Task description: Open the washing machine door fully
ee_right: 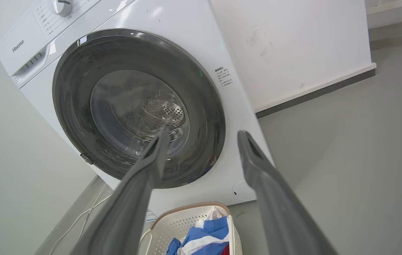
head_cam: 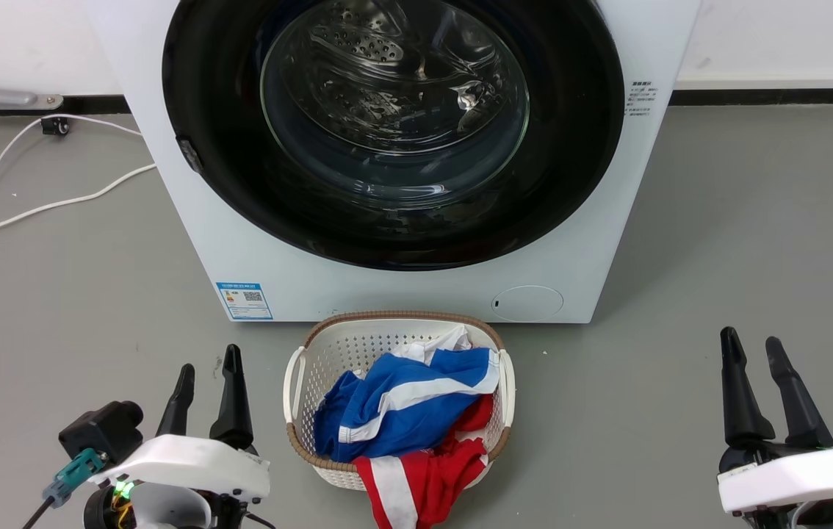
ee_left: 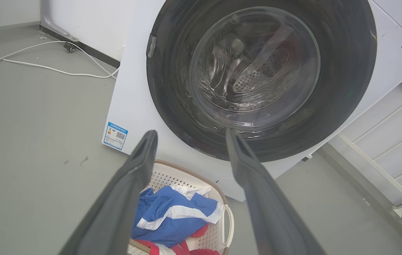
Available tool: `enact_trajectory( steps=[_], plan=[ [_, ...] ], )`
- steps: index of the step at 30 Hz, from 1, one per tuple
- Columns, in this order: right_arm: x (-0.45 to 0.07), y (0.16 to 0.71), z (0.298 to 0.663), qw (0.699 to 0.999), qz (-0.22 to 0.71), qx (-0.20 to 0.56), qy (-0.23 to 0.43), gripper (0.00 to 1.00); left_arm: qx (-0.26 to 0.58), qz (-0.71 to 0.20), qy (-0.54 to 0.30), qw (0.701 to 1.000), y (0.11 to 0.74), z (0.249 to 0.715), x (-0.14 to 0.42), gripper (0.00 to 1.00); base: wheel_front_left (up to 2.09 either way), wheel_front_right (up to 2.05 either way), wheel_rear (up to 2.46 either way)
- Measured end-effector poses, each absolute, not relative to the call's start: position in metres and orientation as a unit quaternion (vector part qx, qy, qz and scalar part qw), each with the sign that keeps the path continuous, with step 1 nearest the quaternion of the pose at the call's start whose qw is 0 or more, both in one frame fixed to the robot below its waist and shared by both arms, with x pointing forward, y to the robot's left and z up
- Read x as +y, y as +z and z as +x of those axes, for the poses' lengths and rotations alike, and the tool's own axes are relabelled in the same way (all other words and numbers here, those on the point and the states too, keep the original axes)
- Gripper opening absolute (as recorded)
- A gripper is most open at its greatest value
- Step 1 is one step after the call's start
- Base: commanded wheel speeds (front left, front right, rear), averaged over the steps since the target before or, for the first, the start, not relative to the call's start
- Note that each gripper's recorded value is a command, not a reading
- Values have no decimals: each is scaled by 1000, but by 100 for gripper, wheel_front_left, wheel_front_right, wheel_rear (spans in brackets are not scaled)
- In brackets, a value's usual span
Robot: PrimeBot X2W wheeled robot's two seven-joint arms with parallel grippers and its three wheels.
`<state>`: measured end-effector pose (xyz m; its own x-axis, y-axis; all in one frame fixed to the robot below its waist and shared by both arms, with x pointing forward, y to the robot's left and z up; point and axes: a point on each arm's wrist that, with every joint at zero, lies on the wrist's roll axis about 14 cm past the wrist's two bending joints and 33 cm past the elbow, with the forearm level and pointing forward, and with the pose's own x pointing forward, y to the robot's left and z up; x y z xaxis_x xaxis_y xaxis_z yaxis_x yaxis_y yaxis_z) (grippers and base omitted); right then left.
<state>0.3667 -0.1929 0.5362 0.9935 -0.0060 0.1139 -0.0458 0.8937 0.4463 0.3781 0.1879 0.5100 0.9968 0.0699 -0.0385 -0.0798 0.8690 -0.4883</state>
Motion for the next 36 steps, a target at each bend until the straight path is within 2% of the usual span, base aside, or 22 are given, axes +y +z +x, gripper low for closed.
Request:
enact_trajectory(
  steps=[36],
  plan=[
    [-190, 543, 356, 992, 94, -85, 17, 100, -48, -89, 3, 995, 527, 369, 174, 100, 0, 0, 0]
  ],
)
